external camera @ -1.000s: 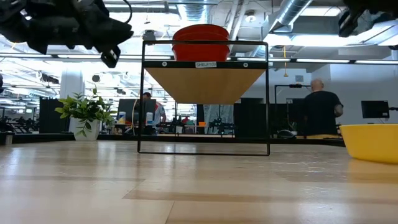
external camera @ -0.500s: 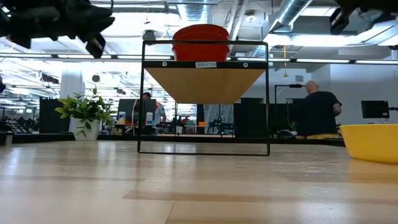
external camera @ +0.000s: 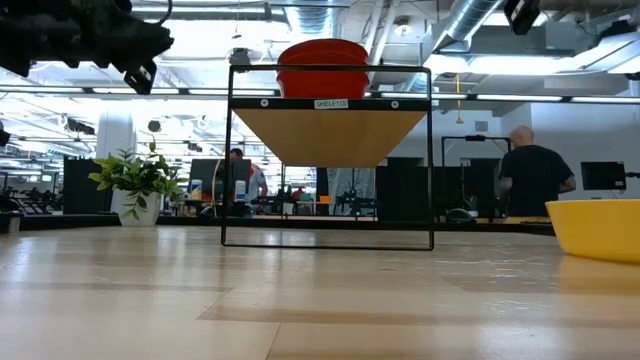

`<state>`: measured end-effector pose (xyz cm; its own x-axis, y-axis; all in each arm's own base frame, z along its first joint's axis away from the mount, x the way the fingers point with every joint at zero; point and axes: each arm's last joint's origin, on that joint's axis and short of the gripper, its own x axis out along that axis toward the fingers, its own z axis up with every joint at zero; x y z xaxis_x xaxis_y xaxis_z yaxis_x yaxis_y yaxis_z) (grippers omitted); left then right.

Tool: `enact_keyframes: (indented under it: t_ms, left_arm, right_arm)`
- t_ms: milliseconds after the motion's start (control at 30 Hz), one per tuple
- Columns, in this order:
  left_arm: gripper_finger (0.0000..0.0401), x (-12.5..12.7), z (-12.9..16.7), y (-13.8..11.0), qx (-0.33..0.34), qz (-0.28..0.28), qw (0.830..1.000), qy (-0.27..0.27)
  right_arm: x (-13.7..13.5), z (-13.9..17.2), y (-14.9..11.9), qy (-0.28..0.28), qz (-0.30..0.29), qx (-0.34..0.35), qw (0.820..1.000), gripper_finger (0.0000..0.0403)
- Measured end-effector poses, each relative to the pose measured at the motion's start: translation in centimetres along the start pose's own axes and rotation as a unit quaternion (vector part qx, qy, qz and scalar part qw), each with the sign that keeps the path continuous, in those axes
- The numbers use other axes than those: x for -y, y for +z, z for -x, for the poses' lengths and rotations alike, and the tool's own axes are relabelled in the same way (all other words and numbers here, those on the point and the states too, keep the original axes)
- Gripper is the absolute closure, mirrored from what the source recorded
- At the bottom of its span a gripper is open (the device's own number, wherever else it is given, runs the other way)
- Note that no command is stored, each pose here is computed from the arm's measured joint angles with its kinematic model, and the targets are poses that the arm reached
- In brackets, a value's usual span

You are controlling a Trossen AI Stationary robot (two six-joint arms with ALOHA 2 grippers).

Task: Pick & Place Mini bowls
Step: Stack the top yellow bowl on the yellow bowl on the shelf

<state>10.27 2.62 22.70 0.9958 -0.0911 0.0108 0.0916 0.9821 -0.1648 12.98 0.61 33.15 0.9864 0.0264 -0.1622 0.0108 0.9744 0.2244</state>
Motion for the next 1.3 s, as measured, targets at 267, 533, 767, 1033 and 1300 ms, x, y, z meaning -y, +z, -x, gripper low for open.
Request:
enact_keyframes:
  t_ms: [267, 533, 767, 1033, 1300]
  left_arm:
    - [0.0339, -0.5, 0.1, -1.1, -0.045, 0.015, 0.996, 0.072]
    - [0.0339, -0.5, 0.1, -1.1, -0.045, 0.005, 0.996, 0.073]
    - [0.0339, -0.5, 0.1, -1.1, -0.045, 0.005, 0.996, 0.073]
    - [0.0339, -0.5, 0.1, -1.1, -0.045, 0.005, 0.996, 0.073]
    - [0.0339, -0.5, 0.1, -1.1, -0.045, 0.006, 0.996, 0.073]
  right_arm:
    - [-0.5, -0.7, 1.9, -0.043, -0.049, -0.153, 0.986, 0.0403]
    - [-1.0, -3.7, 1.2, -0.059, -0.097, -0.318, 0.941, 0.0403]
    - [-2.6, -6.6, -1.7, -0.042, -0.145, -0.461, 0.874, 0.0403]
    - [-4.0, -7.7, -3.9, -0.078, -0.159, -0.535, 0.826, 0.0403]
    - [-5.0, -10.0, -5.2, -0.066, -0.147, -0.541, 0.826, 0.0403]
